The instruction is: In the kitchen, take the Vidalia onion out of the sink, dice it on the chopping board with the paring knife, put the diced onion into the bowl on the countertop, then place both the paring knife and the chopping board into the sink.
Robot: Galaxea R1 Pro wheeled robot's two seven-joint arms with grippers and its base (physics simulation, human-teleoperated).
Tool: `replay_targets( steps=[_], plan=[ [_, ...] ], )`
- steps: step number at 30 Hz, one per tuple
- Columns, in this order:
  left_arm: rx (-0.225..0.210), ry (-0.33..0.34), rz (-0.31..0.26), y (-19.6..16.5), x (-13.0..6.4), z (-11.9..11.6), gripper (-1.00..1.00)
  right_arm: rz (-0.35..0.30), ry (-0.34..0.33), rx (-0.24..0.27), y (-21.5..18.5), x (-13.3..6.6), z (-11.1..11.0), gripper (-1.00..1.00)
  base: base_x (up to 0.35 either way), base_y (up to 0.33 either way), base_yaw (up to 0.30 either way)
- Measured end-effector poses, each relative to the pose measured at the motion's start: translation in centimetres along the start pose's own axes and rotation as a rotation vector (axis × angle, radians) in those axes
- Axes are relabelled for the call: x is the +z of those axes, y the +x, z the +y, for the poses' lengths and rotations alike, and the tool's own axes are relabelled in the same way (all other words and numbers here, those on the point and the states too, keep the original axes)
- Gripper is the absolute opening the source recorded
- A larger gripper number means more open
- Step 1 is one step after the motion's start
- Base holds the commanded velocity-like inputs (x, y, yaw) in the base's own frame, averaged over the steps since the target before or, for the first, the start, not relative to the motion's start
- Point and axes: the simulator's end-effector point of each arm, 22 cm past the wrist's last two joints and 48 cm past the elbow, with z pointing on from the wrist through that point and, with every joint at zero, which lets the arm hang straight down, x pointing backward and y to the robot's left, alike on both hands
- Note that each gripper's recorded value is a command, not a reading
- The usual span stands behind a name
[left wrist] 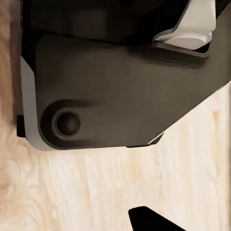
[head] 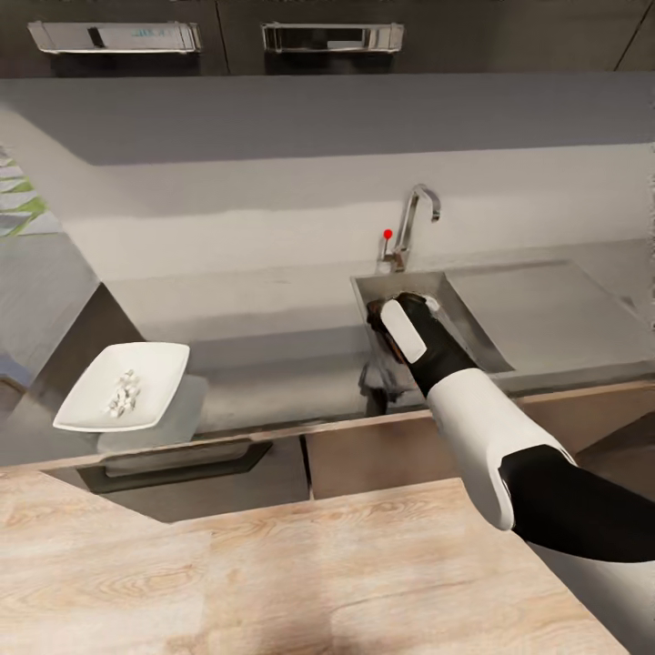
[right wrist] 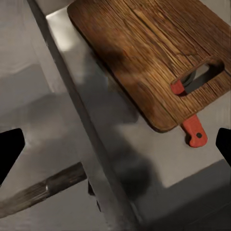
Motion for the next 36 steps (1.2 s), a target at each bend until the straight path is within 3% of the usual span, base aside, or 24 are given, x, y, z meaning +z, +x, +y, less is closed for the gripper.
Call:
replay_targets(
  steps=[4, 14, 20, 36],
  plan=[
    [0.000, 0.000, 0.000, 0.0, 0.0, 0.0, 1.00, -0.016, -0.016, -0.044, 0.6, 0.4, 0.2, 1.00, -0.338, 0.000, 0.000],
    [0.000, 0.001, 0.000, 0.0, 0.0, 0.0, 1.00, -0.012, -0.028, -0.049, 2.9, 1.3, 0.1, 1.00, -0.337, 0.000, 0.000],
    [0.000, 0.001, 0.000, 0.0, 0.0, 0.0, 1.00, -0.065, -0.045, -0.130, 3.9, 1.2, 1.8, 1.00, -0.337, 0.000, 0.000],
    [0.000, 0.000, 0.000, 0.0, 0.0, 0.0, 1.00, -0.045, -0.023, -0.144, 5.6, 2.1, 1.0, 1.00, -0.324, 0.000, 0.000]
  ],
)
